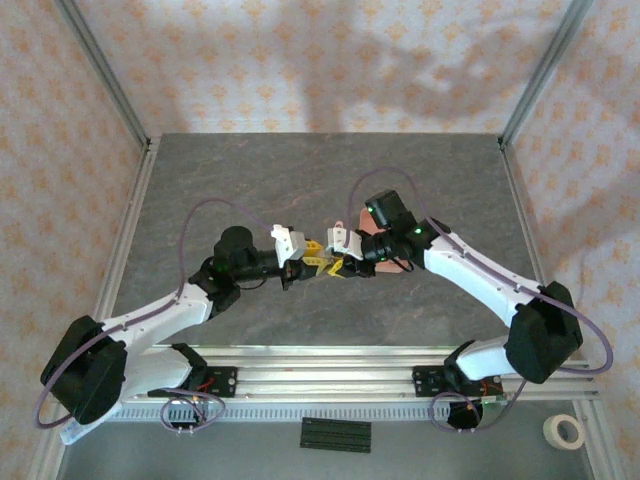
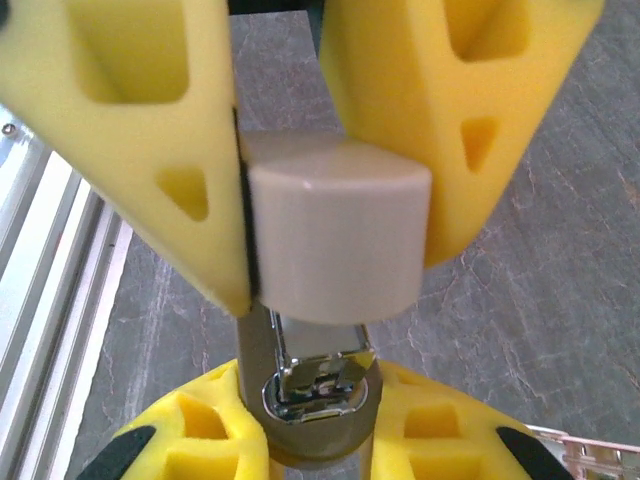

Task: Load the staples into the stapler

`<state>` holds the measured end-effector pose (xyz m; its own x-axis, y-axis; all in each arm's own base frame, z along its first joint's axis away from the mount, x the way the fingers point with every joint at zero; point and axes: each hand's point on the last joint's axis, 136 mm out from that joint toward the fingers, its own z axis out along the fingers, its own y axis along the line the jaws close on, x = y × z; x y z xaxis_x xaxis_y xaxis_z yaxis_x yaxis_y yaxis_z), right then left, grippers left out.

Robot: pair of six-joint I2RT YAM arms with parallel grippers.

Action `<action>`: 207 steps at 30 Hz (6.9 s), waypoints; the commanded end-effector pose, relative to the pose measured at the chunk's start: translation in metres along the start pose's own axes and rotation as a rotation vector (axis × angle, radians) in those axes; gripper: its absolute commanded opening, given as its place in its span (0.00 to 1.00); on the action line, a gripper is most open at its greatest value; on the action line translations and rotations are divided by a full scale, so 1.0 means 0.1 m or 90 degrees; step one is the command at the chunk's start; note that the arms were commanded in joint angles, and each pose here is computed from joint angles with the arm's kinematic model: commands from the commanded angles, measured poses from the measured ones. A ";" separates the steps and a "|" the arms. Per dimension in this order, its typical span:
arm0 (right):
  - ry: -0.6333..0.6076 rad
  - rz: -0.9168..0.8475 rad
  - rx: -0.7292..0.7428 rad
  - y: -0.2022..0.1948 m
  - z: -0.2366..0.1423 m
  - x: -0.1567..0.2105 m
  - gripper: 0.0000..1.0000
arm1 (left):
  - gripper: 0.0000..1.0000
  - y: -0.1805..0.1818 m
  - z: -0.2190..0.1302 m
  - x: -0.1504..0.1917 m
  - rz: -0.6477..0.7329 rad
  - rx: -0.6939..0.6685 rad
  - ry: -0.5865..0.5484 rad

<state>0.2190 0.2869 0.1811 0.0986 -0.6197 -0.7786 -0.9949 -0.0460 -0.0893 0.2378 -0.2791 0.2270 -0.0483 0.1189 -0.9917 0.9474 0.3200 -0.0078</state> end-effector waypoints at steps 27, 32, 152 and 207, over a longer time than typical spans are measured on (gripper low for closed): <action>-0.111 0.181 0.030 -0.12 0.19 0.00 0.39 | 0.24 0.04 -0.08 -0.37 0.038 -0.026 -0.096; -0.109 0.183 0.056 -0.12 0.09 -0.02 0.46 | 0.24 0.05 -0.07 -0.33 0.040 -0.028 -0.088; -0.235 0.066 0.054 -0.09 -0.09 -0.70 0.23 | 0.32 0.14 -0.02 -0.72 0.075 -0.033 -0.223; 0.222 0.970 0.624 -1.24 1.05 1.01 0.22 | 0.86 1.19 -1.14 0.59 -0.004 -0.642 0.135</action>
<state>0.3538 0.3173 0.0565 -0.8954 0.1967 -0.3995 0.1534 0.9785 0.1380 0.3125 -0.1336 0.1872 -0.1903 0.2207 -0.9566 0.2685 0.9489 0.1655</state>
